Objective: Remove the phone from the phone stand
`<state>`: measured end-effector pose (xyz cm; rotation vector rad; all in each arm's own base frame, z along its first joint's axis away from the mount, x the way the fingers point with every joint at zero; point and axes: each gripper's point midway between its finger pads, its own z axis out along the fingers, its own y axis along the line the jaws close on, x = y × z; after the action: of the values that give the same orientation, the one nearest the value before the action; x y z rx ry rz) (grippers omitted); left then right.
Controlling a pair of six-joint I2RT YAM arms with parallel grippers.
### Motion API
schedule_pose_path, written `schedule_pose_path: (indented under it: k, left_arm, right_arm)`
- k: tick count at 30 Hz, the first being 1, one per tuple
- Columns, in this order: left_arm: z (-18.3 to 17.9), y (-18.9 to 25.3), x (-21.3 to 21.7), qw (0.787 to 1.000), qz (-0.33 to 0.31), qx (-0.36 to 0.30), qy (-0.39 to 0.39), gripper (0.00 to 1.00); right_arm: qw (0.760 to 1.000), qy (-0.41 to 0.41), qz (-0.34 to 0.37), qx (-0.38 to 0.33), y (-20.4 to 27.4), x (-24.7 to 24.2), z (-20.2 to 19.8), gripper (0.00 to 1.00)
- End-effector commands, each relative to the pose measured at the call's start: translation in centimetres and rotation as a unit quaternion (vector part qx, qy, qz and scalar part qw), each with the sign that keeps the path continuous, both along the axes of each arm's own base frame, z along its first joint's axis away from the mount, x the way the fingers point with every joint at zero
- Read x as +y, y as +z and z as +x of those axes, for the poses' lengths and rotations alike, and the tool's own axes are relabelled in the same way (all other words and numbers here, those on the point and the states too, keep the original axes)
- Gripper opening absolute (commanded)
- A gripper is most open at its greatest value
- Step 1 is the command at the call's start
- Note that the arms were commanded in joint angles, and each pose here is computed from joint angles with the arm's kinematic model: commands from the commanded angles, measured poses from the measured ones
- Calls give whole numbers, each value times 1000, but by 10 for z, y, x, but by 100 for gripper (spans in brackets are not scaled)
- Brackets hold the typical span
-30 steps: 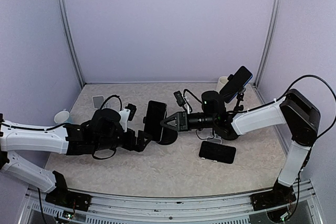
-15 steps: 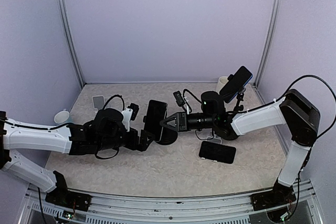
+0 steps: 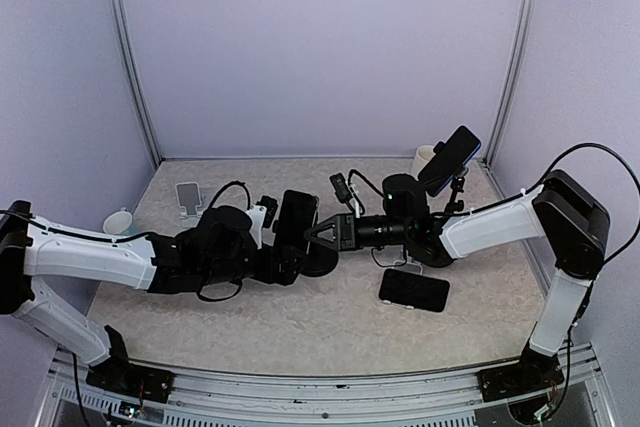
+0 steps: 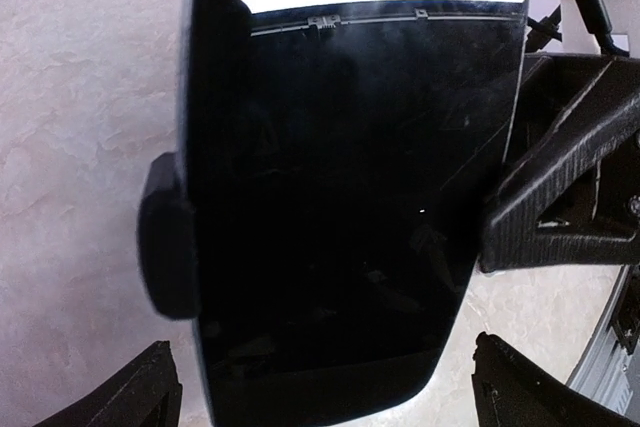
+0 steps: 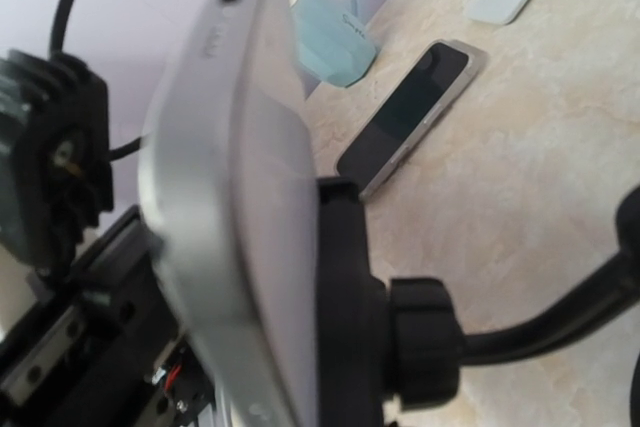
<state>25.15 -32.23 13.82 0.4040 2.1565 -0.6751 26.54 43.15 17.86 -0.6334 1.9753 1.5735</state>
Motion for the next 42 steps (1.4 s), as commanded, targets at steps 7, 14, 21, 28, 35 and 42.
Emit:
schedule_pose_path:
  k: [7,14,21,28,35,42]
  left_arm:
    - [11,13,-28,998,50,-31,18,98]
    - [18,-3,-23,994,94,-29,46,90]
    - [21,-2,-15,992,98,-32,67,69]
    - [31,6,6,990,85,-35,106,49]
    - [43,-1,35,985,93,-25,144,41]
    - [53,-8,57,978,112,-21,173,35]
  right_arm:
    - [1000,2,-2,18,-4,12,-8,4]
    - [1000,-1,-5,19,-4,11,-8,0]
    - [1000,-3,-12,22,-8,9,-9,0]
    - [1000,4,-15,23,-11,7,-14,0]
    - [1000,2,-18,26,-12,1,-17,0]
    - [999,0,-20,29,-16,-10,-19,0]
